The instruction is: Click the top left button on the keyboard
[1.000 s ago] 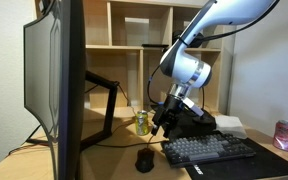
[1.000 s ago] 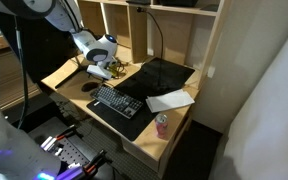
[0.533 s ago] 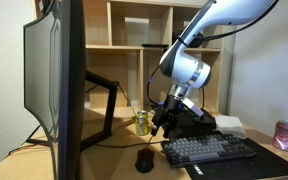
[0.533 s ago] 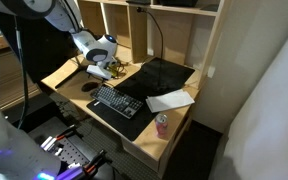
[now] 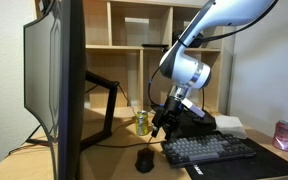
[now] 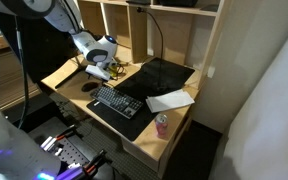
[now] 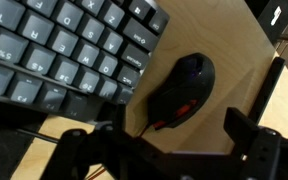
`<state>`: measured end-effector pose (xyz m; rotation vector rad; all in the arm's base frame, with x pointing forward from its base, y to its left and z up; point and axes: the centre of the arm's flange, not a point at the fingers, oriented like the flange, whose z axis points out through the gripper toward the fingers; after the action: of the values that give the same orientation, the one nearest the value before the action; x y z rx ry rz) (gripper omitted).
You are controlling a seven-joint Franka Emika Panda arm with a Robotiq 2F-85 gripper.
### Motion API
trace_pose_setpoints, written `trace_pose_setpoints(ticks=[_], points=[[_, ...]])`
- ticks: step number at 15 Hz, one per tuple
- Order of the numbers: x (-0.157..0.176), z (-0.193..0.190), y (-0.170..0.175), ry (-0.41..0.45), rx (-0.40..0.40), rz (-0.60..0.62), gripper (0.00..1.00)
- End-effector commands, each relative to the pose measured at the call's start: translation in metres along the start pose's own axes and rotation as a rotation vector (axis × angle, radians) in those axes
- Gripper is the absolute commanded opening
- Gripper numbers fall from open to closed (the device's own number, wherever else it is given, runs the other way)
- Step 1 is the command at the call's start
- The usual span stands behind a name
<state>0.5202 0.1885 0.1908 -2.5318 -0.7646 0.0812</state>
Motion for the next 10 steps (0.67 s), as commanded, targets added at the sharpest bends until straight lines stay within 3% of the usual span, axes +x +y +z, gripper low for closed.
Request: trace_pose_setpoints(ticks=[1,7,8,10], points=[[0.0028,-0.0021,-0.0008,0.013,-0.005,-0.045,1.0],[0.003,-0.0019,-0.0006,0.009,-0.003,-0.022,1.0],[0.0089,-0.0005,0.0031,-0.033,0.014,0.017,1.0],[0.0021,-0.0008,-0.0001,-0.01,0.006,0.003,1.0]])
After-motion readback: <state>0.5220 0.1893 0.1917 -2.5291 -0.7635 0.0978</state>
